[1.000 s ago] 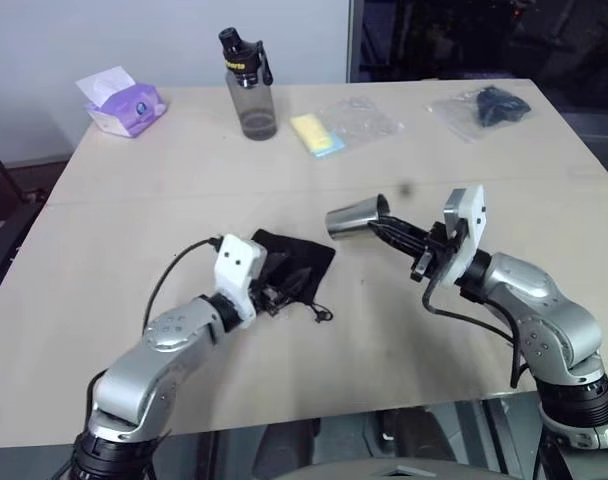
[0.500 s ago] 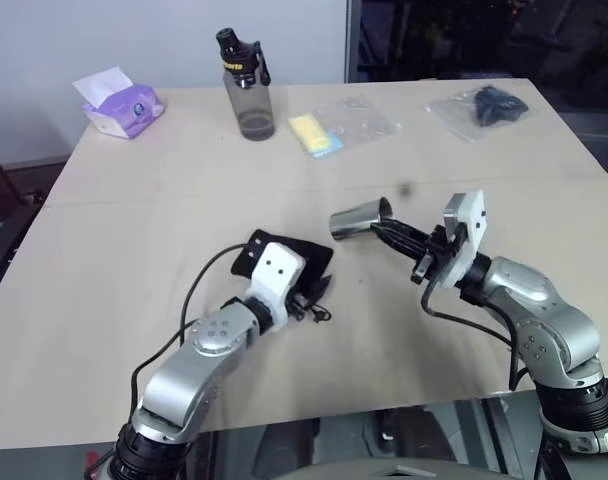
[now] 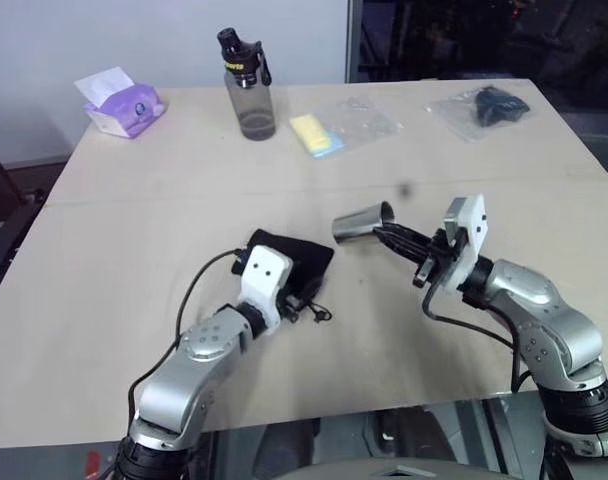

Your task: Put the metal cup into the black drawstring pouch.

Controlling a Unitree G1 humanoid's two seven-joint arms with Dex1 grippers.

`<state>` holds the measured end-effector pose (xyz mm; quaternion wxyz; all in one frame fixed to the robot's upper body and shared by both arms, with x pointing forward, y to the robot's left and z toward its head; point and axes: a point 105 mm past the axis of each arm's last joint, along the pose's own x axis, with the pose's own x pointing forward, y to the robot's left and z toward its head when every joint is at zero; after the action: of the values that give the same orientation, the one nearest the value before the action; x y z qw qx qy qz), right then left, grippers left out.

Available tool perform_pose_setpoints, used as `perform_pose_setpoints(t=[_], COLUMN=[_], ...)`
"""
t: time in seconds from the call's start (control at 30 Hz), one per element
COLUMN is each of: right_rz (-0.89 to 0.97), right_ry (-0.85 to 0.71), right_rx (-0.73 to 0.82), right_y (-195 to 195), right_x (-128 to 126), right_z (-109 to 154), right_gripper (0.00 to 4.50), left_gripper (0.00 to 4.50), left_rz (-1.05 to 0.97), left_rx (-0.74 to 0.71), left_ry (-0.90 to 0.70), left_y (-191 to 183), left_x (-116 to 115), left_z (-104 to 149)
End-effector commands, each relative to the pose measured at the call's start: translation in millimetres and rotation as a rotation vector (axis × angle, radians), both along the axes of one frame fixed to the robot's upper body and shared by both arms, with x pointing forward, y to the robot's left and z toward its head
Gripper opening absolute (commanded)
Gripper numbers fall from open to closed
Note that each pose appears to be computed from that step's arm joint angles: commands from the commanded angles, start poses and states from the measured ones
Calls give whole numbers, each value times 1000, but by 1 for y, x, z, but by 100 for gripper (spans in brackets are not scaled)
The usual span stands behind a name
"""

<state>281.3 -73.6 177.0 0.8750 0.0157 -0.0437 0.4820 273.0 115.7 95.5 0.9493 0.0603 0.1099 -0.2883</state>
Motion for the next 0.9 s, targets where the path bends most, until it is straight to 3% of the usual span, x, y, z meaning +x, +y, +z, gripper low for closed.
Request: perform_pose_setpoints(t=[0.03, 0.2, 0.23, 0.3, 0.37, 0.43, 0.6, 0.77, 0.9], right_rz=[12, 11, 11, 10, 13, 18, 19, 20, 26], right_ry=[-51, -51, -51, -52, -58, -63, -66, -68, -72], right_rx=[9, 8, 7, 3, -14, -28, -29, -28, -20], right_y=[0, 0, 0, 0, 0, 0, 0, 1, 3], right_x=[-4, -5, -5, -5, -5, -6, -5, -5, -6], right_z=[9, 8, 8, 8, 6, 5, 5, 6, 7], right_gripper=[0, 0, 0, 0, 0, 0, 0, 0, 0], left_gripper=[285, 285, 233, 171, 63, 8, 8, 8, 8], left_rz=[-23, -15, -14, -15, -20, -22, -17, 25, 51], left_rx=[22, 11, 6, 1, 11, 21, 31, -82, -355], left_ry=[-38, -34, -31, -26, -18, -12, -7, 6, 53], left_y=[0, -1, -1, -2, -2, -1, 1, 2, 3], left_x=[-1, -1, -1, -3, -5, -7, -8, -5, -8], left_z=[6, 6, 5, 3, 0, -3, -6, 2, 18])
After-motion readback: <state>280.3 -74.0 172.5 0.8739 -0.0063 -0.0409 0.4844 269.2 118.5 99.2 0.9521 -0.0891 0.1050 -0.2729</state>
